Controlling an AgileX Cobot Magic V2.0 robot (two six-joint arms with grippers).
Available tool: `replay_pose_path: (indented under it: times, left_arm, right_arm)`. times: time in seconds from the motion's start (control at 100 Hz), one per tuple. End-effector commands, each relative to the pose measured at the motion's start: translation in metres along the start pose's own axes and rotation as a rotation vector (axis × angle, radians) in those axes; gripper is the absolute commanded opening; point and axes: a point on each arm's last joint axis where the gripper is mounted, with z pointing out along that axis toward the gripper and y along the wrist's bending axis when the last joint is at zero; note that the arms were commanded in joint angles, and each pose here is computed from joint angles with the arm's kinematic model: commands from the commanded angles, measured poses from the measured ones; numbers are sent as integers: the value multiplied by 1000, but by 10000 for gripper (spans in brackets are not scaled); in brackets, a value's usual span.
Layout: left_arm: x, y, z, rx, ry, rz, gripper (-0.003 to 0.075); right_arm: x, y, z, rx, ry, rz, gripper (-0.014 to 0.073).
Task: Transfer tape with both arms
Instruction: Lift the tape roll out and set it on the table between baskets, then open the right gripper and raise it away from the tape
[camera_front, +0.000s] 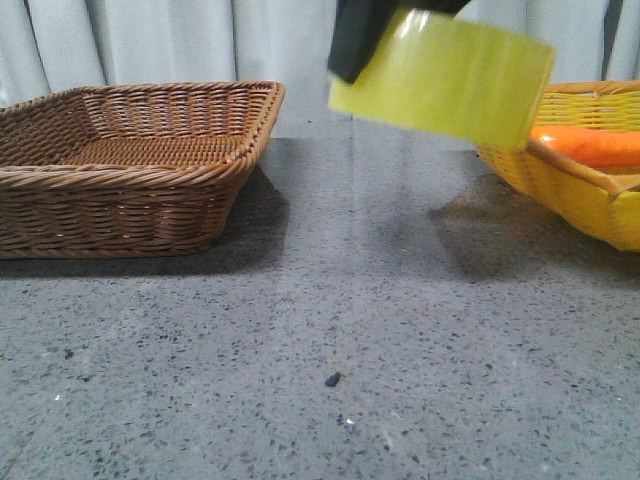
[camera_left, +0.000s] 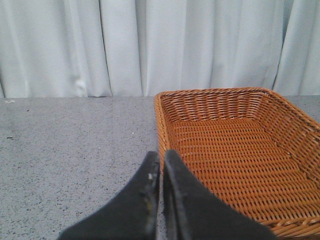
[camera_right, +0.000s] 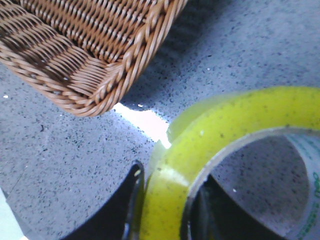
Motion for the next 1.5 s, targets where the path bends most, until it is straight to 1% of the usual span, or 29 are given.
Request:
replay_pose_path:
  times: [0.0, 0.14, 0.3, 0.59, 0.66, 0.75, 0.85, 0.92, 0.99, 1.14, 1.24, 1.31, 1.41, 1.49]
  left_arm:
    - [-19, 0, 0, 0, -104, -8, -21]
    - [-19, 0, 0, 0, -104, -8, -21]
    - [-20, 0, 0, 0, -113, -8, -21]
    - [-20, 0, 0, 0, -120, -8, -9]
    - [-21, 0, 0, 1, -126, -8, 33]
    - [-21, 0, 0, 1, -128, -8, 132]
    - [-22, 0, 0, 1, -139, -8, 269]
    - [-23, 0, 0, 1, -147, -8, 328]
    - [-23, -1, -1, 1, -152, -8, 336]
    - [-27, -1, -2, 2, -162, -8, 335]
    - [-41, -1, -5, 4, -199, -7, 335]
    - [-51, -2, -8, 11, -206, -7, 335]
    - [-63, -5, -9, 43, -198, -11, 335]
    - [-70, -9, -5, 92, -191, -14, 335]
  right_arm:
    - [-11, 4, -10, -6, -92, -15, 99]
    - [-15, -2, 15, -4, -34, 1, 99]
    - [-18, -7, 32, -3, 4, 12, 101]
    - [-19, -7, 32, -3, 4, 11, 101]
    - [-18, -7, 32, -3, 8, 11, 102]
    - [-18, -7, 32, -4, 11, 11, 117]
    - [-18, -7, 32, -4, 11, 11, 211]
    - [-18, -7, 32, -4, 11, 11, 274]
    - [-18, -7, 32, -4, 11, 11, 302]
    - [-20, -6, 29, -3, 5, 6, 299]
    - [-22, -3, 20, -7, -2, -3, 281]
    - [-23, 0, 10, -10, -9, -12, 230]
    - [-23, 4, -6, -3, -36, -30, 104]
    - [-21, 7, -21, 3, -76, -42, 0]
